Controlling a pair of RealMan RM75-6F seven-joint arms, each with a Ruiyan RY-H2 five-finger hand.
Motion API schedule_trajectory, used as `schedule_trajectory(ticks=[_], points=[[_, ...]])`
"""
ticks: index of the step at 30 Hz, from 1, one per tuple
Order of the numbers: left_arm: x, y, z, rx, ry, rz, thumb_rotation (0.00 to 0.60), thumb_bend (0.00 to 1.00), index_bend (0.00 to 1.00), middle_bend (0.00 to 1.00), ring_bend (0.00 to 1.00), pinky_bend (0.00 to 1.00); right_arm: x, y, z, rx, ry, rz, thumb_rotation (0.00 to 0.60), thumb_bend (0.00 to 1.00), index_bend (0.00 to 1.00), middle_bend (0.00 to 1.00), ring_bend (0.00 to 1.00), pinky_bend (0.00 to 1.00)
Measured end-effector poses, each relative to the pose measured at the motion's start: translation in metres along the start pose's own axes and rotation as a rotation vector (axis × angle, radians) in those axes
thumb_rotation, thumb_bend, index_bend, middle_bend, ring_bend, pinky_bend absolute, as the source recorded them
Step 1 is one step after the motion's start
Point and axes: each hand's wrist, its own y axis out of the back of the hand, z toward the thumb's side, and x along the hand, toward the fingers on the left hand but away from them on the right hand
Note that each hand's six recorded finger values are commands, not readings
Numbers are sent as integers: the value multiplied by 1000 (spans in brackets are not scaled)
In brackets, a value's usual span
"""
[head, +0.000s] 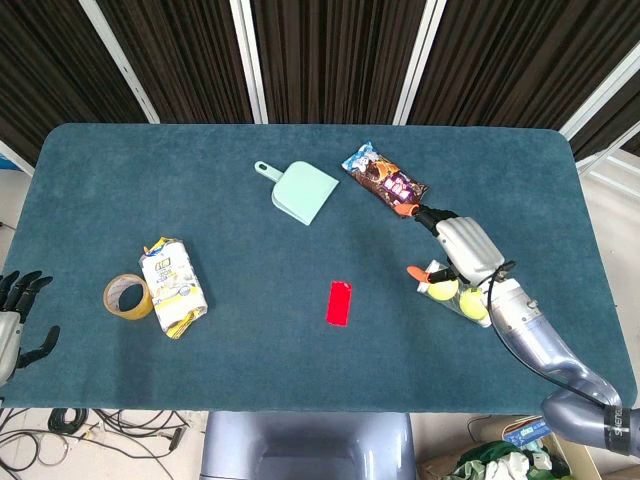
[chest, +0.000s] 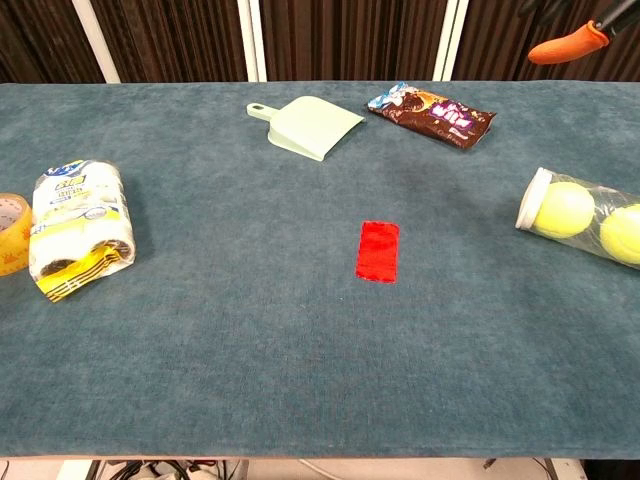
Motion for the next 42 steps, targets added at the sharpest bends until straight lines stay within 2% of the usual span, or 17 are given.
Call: schedule_trajectory(ticks=[5,16,21,27,31,33,38,40,42], points=[[-1,0,0,17,-4,2,600,369,162,111,0,18,2,-2,-1,-20,-9,-11,600,156,183,182,242,241],[-1,0,0,14,0,-5,600,369,160,109,0,18,1,-7,2,33,-12,-16,600,156,182,181,243,242],[-2,0,1,-8,3,-5,600,369,159,109,0,18,10,-6,1,36,-37,-43,600,156,182,181,243,241],[-2,-2,1,10,5,-11,600,369,158,108,0,18,13,-3,-4,82,-65,-47,600,156,182,182,237,242],[-1,-2,1,11,7,-13,600,370,158,108,0,18,12,2,-4,88,-77,-61,600,166,183,226,286,252],[-2,-2,1,13,7,-13,600,369,158,108,2,18,13,1,-2,79,-77,-53,600,206,185,297,359,315],[-3,-2,2,13,4,-18,600,370,158,107,6,21,14,-15,5,84,-81,-11,600,314,236,526,597,675],[-3,-2,2,12,3,-17,600,369,157,107,6,21,13,-24,8,91,-89,3,600,365,275,643,721,817],[-3,-2,2,7,4,-15,600,370,157,108,5,21,11,-32,10,72,-106,22,600,378,290,715,793,879]])
